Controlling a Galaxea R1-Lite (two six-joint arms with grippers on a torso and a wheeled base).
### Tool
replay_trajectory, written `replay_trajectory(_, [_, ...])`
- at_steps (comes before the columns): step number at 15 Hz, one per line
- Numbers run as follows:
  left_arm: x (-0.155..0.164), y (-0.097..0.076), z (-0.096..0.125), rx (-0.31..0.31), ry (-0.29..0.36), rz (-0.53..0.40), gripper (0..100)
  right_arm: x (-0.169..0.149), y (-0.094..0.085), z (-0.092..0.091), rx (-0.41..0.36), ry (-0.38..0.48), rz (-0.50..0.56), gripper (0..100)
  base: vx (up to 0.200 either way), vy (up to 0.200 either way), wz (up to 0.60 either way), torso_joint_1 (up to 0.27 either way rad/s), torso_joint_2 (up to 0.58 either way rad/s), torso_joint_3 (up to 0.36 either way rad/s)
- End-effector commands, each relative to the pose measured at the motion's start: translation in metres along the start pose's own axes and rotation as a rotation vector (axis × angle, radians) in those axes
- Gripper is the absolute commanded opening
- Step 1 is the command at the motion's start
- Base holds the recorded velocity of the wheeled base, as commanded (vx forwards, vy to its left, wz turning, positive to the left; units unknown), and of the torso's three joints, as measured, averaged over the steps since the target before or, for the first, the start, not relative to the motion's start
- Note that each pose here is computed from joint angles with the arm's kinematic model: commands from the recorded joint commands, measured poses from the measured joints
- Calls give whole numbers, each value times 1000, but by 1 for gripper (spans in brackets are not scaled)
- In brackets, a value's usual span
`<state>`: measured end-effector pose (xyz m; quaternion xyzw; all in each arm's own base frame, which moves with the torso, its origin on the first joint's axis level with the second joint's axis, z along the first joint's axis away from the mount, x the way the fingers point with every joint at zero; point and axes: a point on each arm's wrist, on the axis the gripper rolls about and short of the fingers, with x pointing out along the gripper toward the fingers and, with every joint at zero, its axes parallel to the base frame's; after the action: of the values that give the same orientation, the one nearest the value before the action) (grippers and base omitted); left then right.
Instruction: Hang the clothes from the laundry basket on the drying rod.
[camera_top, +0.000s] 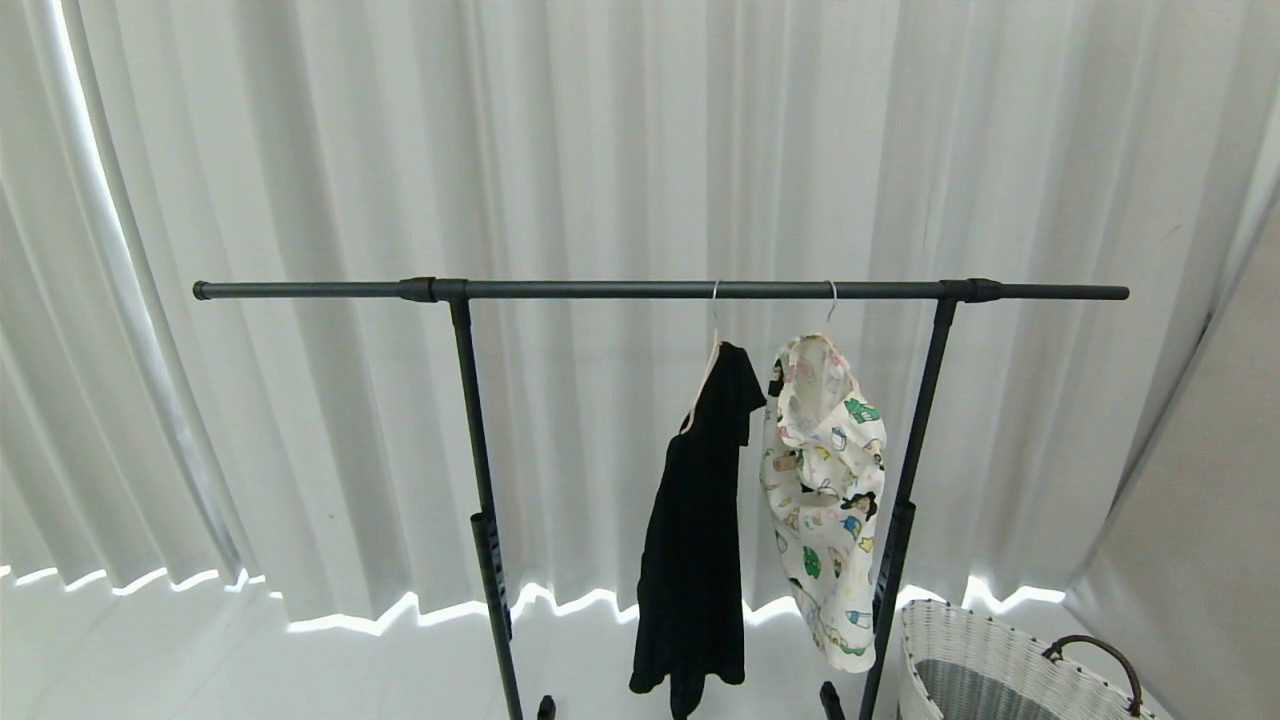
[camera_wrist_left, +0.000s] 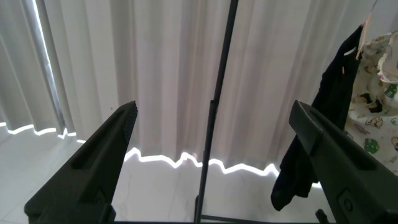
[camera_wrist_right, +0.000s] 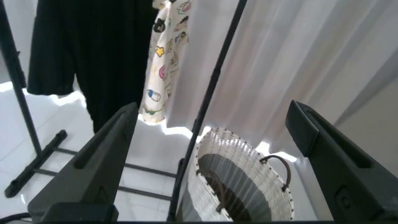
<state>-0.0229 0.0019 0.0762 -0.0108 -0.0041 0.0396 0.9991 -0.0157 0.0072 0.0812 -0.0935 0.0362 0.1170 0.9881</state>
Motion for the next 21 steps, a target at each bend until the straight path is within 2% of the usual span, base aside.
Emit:
replay_trajectory(1, [0, 0, 0, 0, 0, 0, 100, -2, 0, 0, -5, -20, -24, 100, 0, 0, 0, 0, 0, 0])
replay_trajectory(6, [0, 0, 0, 0, 0, 0, 100, -1, 0, 0, 0, -16, -35, 100, 0, 0, 0, 0, 0, 0])
replay_trajectory(7, [0, 0, 0, 0, 0, 0, 100, -1, -1, 0, 9, -11, -76, 100, 0, 0, 0, 0, 0, 0])
replay_trajectory(9, [0, 0, 0, 0, 0, 0, 100, -1, -4, 0, 92, -19, -187, 100, 0, 0, 0, 0, 0, 0])
replay_trajectory(10, [0, 0, 0, 0, 0, 0, 100, -1, -4, 0, 130, -19, -188, 100, 0, 0, 0, 0, 0, 0])
replay_trajectory(11, [0, 0, 0, 0, 0, 0, 100, -1, -4, -1, 123, -11, -185, 100, 0, 0, 0, 0, 0, 0])
replay_trajectory(12, [0, 0, 0, 0, 0, 0, 100, -1, -4, -1, 17, -3, -193, 100, 0, 0, 0, 0, 0, 0])
replay_trajectory(13, [0, 0, 0, 0, 0, 0, 100, -1, -5, 4, -88, -38, -228, 100, 0, 0, 0, 0, 0, 0])
replay_trajectory(14, [0, 0, 0, 0, 0, 0, 100, -2, -6, 5, -30, -52, -253, 100, 0, 0, 0, 0, 0, 0])
replay_trajectory(15, [0, 0, 0, 0, 0, 0, 100, -1, -5, 3, 22, -48, -200, 100, 0, 0, 0, 0, 0, 0])
replay_trajectory(16, [0, 0, 0, 0, 0, 0, 100, -1, -2, 2, 59, -62, -87, 100, 0, 0, 0, 0, 0, 0])
replay_trajectory(17, [0, 0, 0, 0, 0, 0, 100, -1, -2, 1, 71, -61, -82, 100, 0, 0, 0, 0, 0, 0])
replay_trajectory(18, [0, 0, 0, 0, 0, 0, 100, -2, -6, 1, 80, -38, -271, 100, 0, 0, 0, 0, 0, 0])
replay_trajectory(19, [0, 0, 0, -2, 0, 0, 100, -3, -8, 0, 95, -22, -375, 100, 0, 0, 0, 0, 0, 0])
replay_trajectory(21, [0, 0, 0, 0, 0, 0, 100, -3, -8, 1, 81, -30, -349, 100, 0, 0, 0, 0, 0, 0])
